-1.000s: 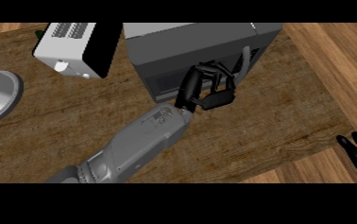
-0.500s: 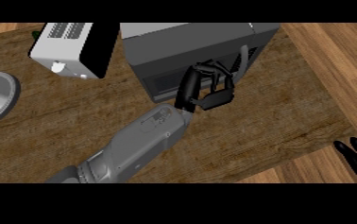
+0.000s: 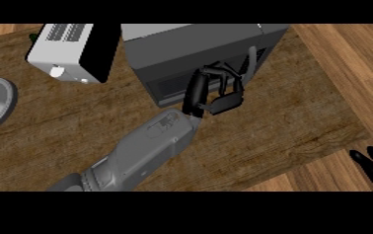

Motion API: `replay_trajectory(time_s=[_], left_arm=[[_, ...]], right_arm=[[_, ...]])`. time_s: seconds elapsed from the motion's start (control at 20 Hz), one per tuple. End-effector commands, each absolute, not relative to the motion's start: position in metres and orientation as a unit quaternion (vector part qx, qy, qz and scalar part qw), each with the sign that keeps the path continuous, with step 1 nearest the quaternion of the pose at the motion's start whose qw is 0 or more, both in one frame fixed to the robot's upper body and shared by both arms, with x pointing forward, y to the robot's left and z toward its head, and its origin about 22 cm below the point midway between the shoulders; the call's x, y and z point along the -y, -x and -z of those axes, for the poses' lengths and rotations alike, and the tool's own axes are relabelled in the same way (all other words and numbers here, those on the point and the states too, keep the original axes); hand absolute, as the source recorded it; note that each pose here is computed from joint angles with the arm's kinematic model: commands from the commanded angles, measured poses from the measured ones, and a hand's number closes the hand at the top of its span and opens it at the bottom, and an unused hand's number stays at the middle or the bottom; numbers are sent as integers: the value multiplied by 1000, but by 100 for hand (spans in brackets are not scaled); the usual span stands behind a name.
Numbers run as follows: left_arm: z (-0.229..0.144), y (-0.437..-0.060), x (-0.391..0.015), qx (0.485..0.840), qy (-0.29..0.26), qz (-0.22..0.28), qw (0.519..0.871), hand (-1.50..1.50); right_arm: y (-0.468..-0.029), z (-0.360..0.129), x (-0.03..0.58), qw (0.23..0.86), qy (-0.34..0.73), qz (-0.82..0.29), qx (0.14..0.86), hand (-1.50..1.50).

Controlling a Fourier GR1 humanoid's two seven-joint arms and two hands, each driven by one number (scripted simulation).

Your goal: Pick up the milk, place it into the microwave and close the microwave

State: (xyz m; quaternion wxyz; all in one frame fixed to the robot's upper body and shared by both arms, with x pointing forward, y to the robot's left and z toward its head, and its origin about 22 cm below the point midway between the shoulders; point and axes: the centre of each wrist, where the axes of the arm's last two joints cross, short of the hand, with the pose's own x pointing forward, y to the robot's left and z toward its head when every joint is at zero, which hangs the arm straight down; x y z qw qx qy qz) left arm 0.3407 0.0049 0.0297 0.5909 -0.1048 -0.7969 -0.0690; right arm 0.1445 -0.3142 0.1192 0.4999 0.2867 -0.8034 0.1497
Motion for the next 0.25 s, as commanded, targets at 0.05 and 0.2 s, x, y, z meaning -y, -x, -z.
replay_trajectory(time_s=[0.05, 0.2], left_arm=[[-35, -362, -14, 795, 70, 50, 601, 150], [-35, -363, -14, 798, 69, 47, 597, 150]], right_arm=[[-144, -122, 312, 502, -291, -157, 799, -150], [-143, -123, 312, 504, -295, -154, 797, -150]])
